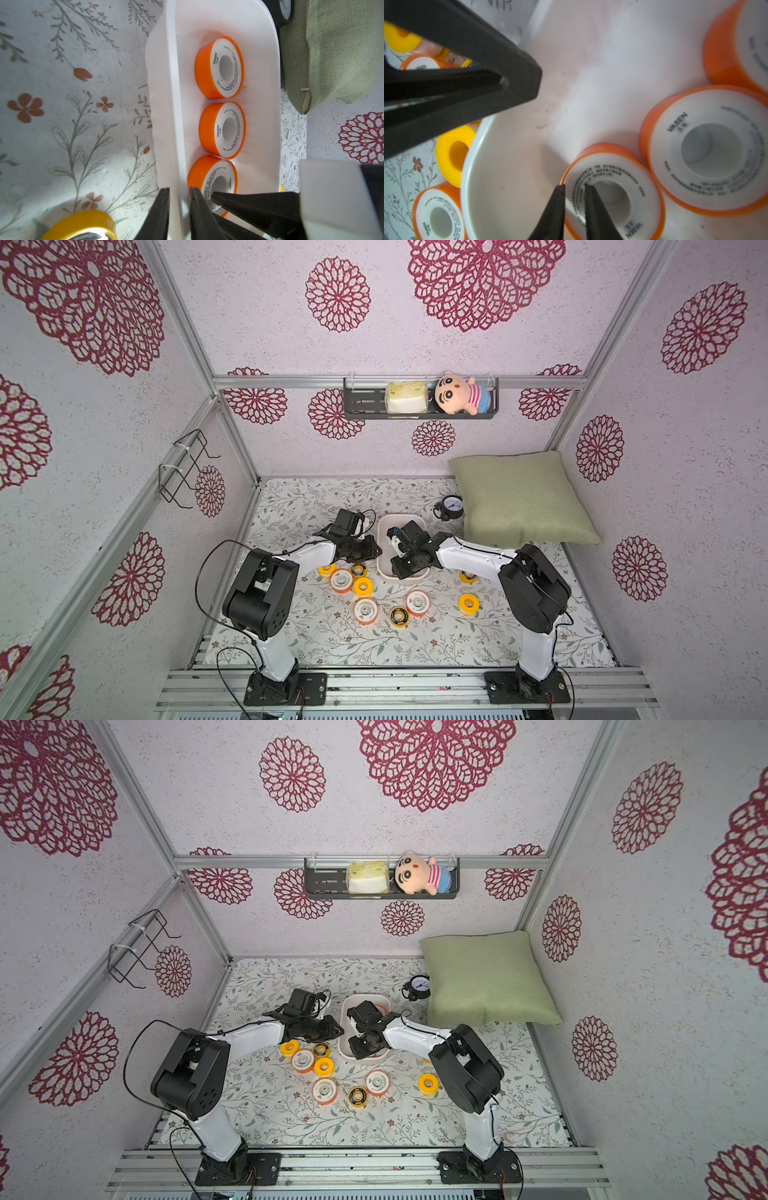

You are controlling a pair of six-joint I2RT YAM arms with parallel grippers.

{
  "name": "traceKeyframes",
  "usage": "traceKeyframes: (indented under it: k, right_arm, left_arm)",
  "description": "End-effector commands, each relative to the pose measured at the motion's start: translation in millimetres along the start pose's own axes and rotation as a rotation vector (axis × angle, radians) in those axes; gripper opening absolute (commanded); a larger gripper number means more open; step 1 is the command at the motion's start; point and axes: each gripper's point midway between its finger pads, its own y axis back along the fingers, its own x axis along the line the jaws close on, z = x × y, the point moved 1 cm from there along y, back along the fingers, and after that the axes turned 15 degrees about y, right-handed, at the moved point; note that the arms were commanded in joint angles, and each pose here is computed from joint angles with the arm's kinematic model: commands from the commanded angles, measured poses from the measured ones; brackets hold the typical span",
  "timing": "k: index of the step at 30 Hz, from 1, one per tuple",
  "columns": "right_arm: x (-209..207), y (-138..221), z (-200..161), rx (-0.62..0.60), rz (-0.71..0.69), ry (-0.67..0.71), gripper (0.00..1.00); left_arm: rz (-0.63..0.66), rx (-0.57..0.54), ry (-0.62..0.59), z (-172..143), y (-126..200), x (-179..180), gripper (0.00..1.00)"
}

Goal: Put the sealing tape into the storage box
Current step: Place the sealing tape in the storage box.

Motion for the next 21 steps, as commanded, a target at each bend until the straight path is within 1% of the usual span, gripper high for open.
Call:
traceKeyframes:
  k: [1,14,21]
  right_arm:
    - [-5,3,-7,0.024,-0.029,-0.022,0.23]
    - [-23,20,-27,0.017,-0.070,-0.090,0.24]
    - [-29,29,-25,0.003,-0.093,-0.104,0.26]
  left_arm:
    - [0.022,0.003,-0.011,1,-5,2,0.22]
    - [0.049,-0.003,-0.014,2,-5,6,0.22]
    - [0.046,-0.001,-0.016,2,-5,5,0.23]
